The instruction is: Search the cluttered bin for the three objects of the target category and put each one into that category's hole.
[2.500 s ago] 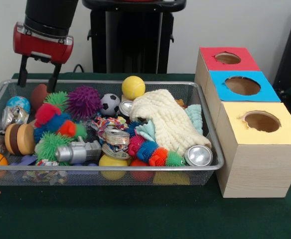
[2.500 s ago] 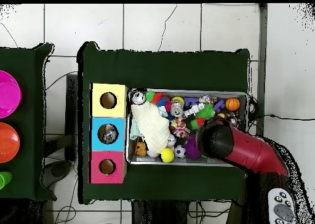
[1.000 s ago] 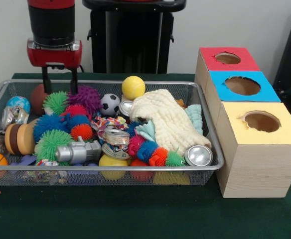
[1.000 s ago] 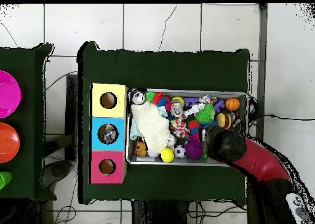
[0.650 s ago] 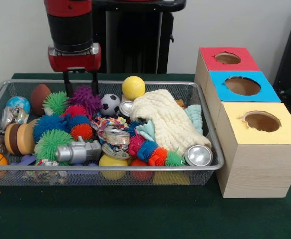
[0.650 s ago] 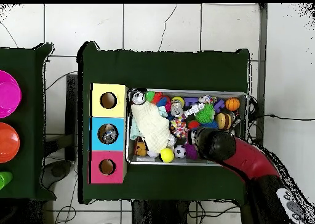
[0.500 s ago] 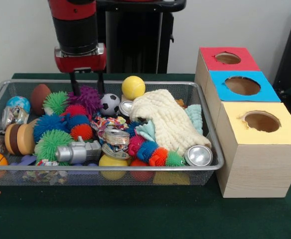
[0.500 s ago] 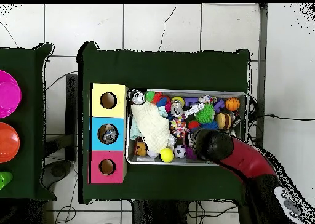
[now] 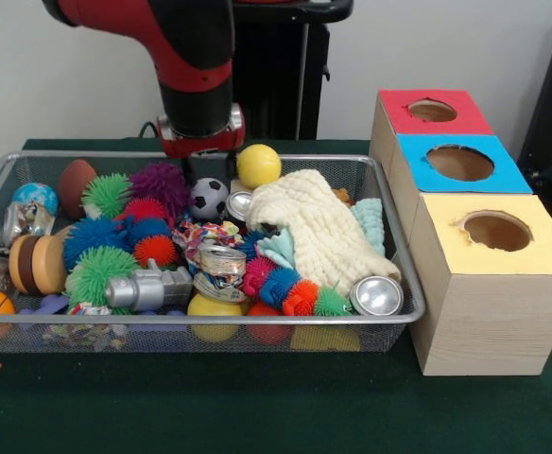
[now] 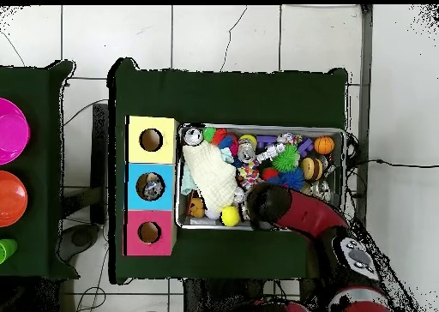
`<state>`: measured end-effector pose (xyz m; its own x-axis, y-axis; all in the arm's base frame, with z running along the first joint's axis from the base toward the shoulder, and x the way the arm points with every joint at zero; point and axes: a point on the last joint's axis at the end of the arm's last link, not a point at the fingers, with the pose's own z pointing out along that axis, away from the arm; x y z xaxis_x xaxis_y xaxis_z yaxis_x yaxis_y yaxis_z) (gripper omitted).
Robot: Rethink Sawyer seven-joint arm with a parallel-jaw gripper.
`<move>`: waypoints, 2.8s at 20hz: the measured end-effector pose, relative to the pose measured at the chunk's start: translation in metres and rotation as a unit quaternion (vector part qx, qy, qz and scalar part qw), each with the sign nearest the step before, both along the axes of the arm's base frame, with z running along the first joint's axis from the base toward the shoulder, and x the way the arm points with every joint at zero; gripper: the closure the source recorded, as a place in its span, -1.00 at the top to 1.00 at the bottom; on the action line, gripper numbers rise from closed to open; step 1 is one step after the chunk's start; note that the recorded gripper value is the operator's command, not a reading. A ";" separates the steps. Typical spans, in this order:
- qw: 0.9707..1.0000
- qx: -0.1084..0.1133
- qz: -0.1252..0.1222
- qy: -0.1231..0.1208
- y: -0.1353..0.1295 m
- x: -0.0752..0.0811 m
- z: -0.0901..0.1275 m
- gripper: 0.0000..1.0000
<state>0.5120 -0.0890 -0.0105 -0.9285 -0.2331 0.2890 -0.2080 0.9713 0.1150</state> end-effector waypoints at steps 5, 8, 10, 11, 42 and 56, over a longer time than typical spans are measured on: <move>0.999 -0.033 0.017 0.023 -0.012 0.006 -0.013 1.00; 0.998 -0.034 0.020 0.048 -0.012 0.005 -0.014 1.00; 0.998 -0.035 0.023 0.056 -0.012 0.008 -0.015 1.00; 0.997 -0.036 0.024 0.057 -0.012 0.009 -0.015 1.00; 0.991 -0.131 0.028 0.028 -0.058 0.008 0.031 1.00; 0.989 -0.141 0.016 -0.029 -0.085 0.011 0.002 1.00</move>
